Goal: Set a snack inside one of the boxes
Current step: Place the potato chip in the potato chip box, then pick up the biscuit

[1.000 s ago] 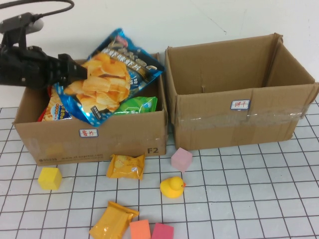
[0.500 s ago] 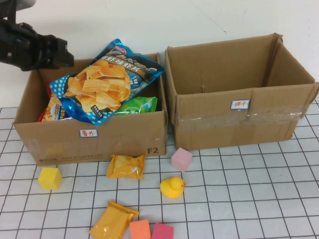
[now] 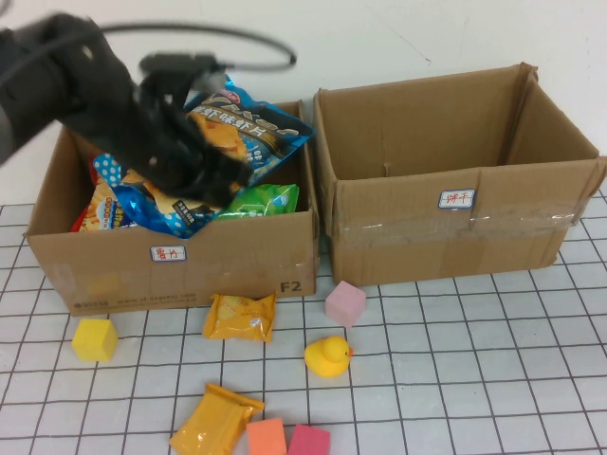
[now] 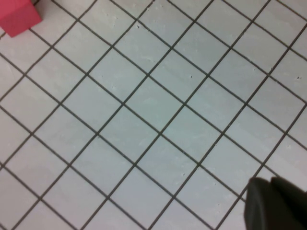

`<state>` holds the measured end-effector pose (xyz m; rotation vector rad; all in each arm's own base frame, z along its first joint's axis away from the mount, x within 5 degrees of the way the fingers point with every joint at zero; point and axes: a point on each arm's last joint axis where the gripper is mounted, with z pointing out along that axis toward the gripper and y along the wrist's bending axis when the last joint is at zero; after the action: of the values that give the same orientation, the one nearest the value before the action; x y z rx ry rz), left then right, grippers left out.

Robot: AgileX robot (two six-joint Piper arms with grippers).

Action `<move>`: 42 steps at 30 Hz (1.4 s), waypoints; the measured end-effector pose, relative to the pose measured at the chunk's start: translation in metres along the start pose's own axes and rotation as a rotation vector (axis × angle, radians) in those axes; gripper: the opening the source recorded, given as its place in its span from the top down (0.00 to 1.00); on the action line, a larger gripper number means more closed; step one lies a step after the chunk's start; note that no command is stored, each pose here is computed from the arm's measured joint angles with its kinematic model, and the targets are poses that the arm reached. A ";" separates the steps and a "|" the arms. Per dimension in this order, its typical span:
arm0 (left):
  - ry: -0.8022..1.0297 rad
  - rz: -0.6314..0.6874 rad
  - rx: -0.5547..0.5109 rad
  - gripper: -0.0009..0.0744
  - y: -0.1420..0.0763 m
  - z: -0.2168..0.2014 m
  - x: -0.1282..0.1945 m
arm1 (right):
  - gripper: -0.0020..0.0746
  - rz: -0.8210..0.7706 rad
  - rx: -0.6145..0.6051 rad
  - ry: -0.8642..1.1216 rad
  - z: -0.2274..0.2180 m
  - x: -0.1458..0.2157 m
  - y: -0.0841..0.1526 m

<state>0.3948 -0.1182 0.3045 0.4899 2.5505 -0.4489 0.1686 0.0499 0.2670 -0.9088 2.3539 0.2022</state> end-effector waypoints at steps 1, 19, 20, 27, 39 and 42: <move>0.020 -0.005 -0.037 0.99 0.005 0.005 0.002 | 0.97 -0.003 -0.003 0.003 0.000 0.000 0.000; -0.162 -0.068 -0.222 0.99 -0.013 -0.113 0.013 | 0.97 -0.025 -0.020 0.017 0.000 0.002 0.002; -0.159 -0.048 -0.202 0.99 -0.023 -0.118 0.020 | 0.97 -0.024 -0.019 0.017 0.000 0.002 0.002; 0.023 0.042 -0.123 0.99 -0.062 -0.090 0.089 | 0.97 -0.021 -0.010 0.003 0.000 0.001 0.001; 0.291 0.097 -0.108 0.49 -0.068 -0.003 0.151 | 0.97 -0.012 -0.046 -0.018 0.004 0.002 0.005; 0.339 0.106 -0.149 0.32 -0.064 0.021 0.154 | 0.97 -0.020 -0.066 -0.035 0.005 0.002 0.007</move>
<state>0.2522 -0.1437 0.2199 0.6915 2.8344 -0.1444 0.1650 0.0559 0.2611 -0.9525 2.3172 0.2870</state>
